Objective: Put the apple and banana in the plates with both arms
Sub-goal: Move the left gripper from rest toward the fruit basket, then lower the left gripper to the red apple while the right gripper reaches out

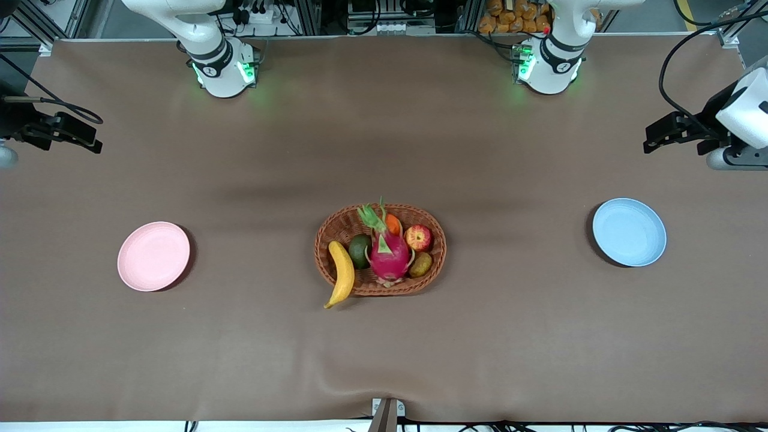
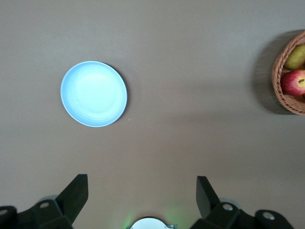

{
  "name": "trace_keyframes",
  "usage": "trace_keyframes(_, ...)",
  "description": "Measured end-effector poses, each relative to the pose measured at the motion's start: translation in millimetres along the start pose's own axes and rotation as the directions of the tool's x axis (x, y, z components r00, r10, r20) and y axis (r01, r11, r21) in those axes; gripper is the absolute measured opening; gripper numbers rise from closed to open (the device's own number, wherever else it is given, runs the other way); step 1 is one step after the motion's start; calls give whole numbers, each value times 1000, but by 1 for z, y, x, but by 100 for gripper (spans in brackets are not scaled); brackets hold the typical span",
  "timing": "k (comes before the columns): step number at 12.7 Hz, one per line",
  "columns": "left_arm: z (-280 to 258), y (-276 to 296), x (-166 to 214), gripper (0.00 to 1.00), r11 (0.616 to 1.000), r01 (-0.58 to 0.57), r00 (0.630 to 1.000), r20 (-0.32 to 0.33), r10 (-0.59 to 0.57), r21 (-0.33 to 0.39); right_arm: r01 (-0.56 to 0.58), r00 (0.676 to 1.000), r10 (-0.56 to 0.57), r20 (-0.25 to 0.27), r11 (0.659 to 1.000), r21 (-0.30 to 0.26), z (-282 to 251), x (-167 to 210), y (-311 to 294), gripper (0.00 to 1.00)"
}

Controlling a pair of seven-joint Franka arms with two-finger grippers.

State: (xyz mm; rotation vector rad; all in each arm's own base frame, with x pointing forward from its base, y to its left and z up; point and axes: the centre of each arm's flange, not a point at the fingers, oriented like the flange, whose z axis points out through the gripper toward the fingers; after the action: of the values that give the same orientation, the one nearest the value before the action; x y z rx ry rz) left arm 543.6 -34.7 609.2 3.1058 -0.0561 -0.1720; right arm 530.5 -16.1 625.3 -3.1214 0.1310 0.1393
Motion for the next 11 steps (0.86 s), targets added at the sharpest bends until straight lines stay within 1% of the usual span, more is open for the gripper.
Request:
trace_keyframes(2, 20, 11, 11, 100, 999, -17, 999, 36, 19, -38, 0, 1000, 0, 0, 1000, 0, 0, 0, 0, 100)
trace_keyframes(4, 46, 39, 29, 100, 997, -63, 996, 56, 66, -43, 1, 1000, -1, 1, 1000, 0, 0, 0, 0, 100)
trace_keyframes(6, 70, 73, 43, 100, 990, -137, 988, 61, 139, -43, 0, 1000, 0, 2, 1000, 0, 1, 0, 0, 100)
trace_keyframes(7, 82, 87, 49, 100, 979, -197, 978, 58, 200, -49, 0, 1000, 0, 3, 1000, 0, 1, 0, 0, 100)
trace_keyframes(8, 96, 101, 57, 100, 964, -256, 964, 53, 260, -72, 0, 1000, 0, 4, 1000, 0, 2, 0, 0, 100)
trace_keyframes(9, 112, 112, 65, 100, 951, -290, 953, 55, 297, -104, 0, 1000, 0, 6, 1000, 0, 3, 0, 0, 100)
trace_keyframes(11, 142, 133, 78, 100, 933, -325, 940, 54, 337, -156, 0, 1000, 0, 9, 1000, 0, 4, 1, 0, 100)
